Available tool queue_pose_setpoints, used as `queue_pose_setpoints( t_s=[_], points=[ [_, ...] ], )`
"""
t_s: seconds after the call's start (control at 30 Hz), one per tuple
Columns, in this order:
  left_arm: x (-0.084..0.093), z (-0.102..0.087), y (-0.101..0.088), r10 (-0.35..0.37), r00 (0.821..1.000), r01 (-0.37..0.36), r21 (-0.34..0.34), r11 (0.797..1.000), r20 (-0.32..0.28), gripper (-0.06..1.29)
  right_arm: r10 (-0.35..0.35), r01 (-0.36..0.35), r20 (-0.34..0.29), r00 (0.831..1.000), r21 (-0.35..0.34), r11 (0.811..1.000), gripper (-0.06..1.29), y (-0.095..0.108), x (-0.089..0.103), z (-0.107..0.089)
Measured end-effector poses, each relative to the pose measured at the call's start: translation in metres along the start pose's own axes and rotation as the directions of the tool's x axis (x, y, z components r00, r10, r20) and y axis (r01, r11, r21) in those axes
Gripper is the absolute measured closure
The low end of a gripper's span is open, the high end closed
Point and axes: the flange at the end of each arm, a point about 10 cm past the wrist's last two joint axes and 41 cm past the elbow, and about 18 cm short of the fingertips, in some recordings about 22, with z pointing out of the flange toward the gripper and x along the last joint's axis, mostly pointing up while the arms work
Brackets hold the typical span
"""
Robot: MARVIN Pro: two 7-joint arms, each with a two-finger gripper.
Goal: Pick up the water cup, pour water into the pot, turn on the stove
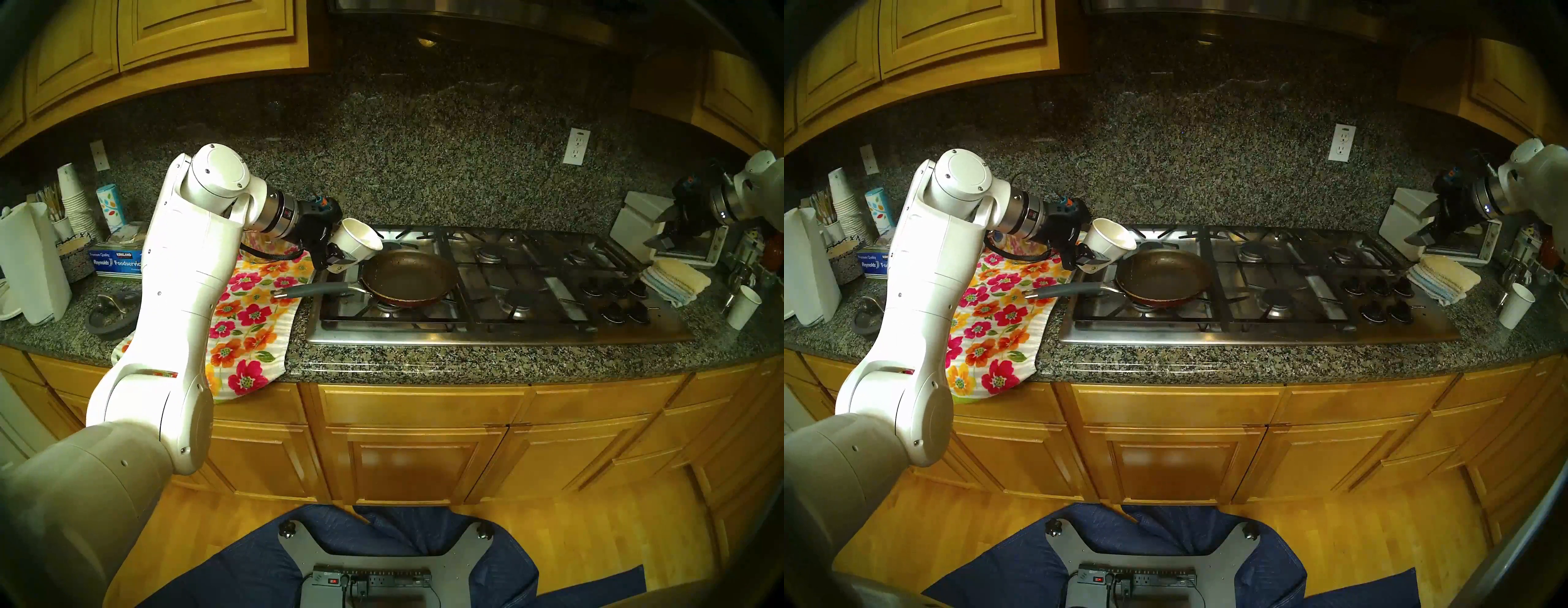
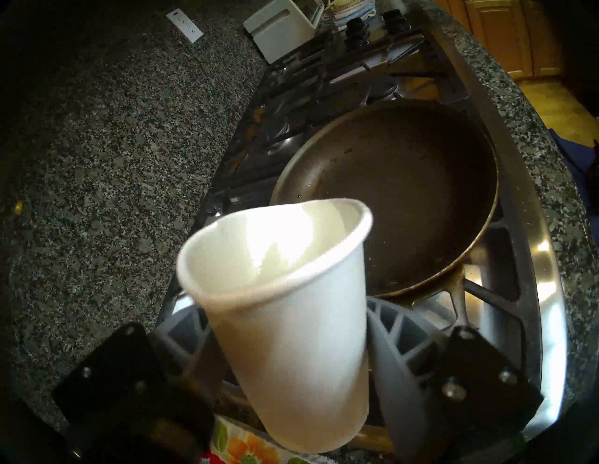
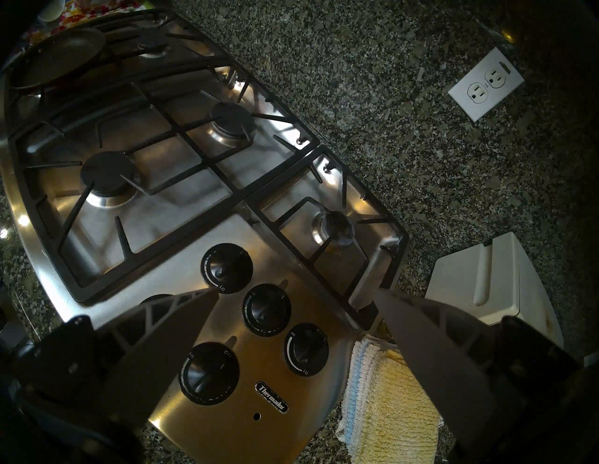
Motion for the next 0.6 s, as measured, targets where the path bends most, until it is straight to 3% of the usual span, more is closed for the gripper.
queue_pose_setpoints(
  t_s=[0.4,0.6],
  points=[
    [0.011,0.006,-0.003,0.075,0.997,-0.075,-0.023,0.997,0.008,0.51,0.000,0.000,0.000,1.000,0.000,1.000,-0.01,0.000,0.000,0.000],
    [0.009,0.007,-0.005,0.099,0.995,-0.098,-0.033,0.995,0.018,0.51,0.000,0.000,0.000,1.000,0.000,1.000,-0.01,0.000,0.000,0.000]
  ],
)
